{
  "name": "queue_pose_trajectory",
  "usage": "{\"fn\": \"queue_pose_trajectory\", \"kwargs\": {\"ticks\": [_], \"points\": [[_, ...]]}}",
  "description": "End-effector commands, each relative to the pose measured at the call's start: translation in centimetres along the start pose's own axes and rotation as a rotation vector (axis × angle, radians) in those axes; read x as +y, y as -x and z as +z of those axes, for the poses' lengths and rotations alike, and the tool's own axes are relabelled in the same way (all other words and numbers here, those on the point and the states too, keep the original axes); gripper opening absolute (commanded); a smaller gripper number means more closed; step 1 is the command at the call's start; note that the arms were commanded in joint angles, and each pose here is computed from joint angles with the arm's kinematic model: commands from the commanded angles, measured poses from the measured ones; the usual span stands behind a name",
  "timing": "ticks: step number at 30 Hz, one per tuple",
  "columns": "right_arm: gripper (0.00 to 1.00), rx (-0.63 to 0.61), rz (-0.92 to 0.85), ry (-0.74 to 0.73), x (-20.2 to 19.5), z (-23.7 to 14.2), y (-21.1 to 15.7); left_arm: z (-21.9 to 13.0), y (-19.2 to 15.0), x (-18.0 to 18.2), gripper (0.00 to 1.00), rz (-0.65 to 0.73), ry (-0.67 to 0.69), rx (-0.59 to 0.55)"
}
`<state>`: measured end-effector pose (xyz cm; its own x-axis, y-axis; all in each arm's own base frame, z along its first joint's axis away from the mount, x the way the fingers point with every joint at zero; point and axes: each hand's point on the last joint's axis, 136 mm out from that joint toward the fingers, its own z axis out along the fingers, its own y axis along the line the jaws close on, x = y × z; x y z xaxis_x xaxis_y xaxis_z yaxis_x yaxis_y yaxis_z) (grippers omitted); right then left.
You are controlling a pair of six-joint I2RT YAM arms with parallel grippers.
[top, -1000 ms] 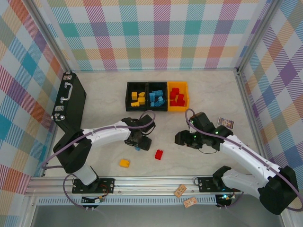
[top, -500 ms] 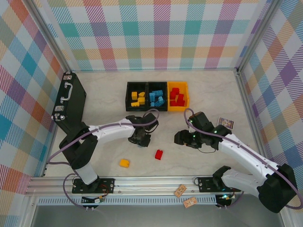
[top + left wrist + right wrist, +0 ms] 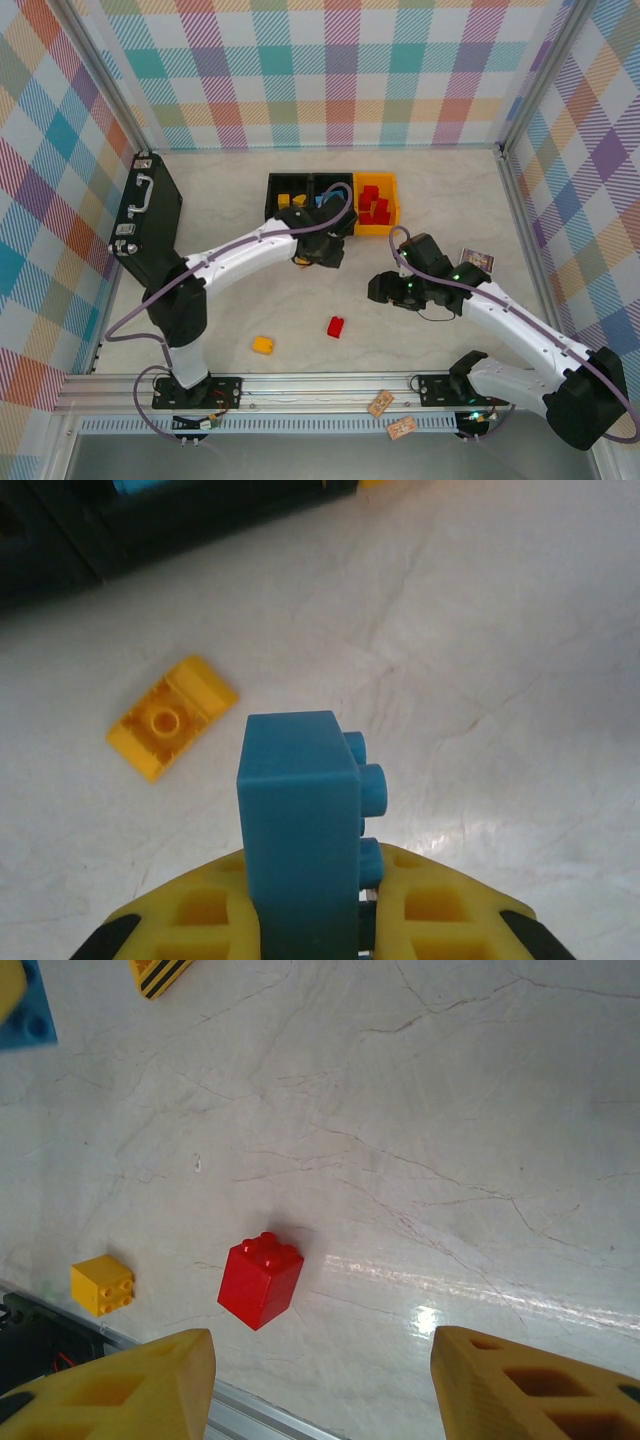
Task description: Sort the legos into containers by color
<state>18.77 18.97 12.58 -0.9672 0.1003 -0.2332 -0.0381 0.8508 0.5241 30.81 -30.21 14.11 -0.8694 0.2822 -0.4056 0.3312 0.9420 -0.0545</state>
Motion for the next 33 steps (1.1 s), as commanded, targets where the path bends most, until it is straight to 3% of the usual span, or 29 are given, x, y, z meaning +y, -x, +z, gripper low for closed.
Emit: {"fn": "queue_pose_trajectory", "kwargs": {"ticks": [1, 11, 22, 24, 26, 28, 33], "points": [[0.59, -0.016, -0.007, 0.002, 0.2, -0.7, 0.2, 0.6, 2.1, 2.1, 0.1, -0.052, 0.082, -0.009], [0.59, -0.022, 0.025, -0.012, -0.6, -0.7, -0.4, 3.9, 8.8, 4.2, 0.1, -0.125, 0.114, -0.046], [0.59, -0.014, 0.05, -0.034, -1.1, -0.4, -0.5, 7.8, 12.7, 5.5, 0.14, -0.12, 0.165, -0.046], [0.59, -0.012, 0.055, -0.036, -1.2, -0.3, -0.5, 8.1, 13.3, 5.5, 0.2, -0.115, 0.159, -0.048], [0.59, -0.009, 0.058, -0.039, -1.2, -0.2, -0.5, 8.1, 13.7, 5.4, 0.35, -0.109, 0.16, -0.053], [0.59, -0.007, 0.062, -0.041, -1.3, 0.0, -0.6, 7.9, 13.9, 5.4, 0.43, -0.11, 0.161, -0.059], [0.59, -0.004, 0.057, -0.041, -1.1, 0.2, -0.3, 6.5, 14.2, 5.4, 0.49, -0.126, 0.152, -0.076]]}}
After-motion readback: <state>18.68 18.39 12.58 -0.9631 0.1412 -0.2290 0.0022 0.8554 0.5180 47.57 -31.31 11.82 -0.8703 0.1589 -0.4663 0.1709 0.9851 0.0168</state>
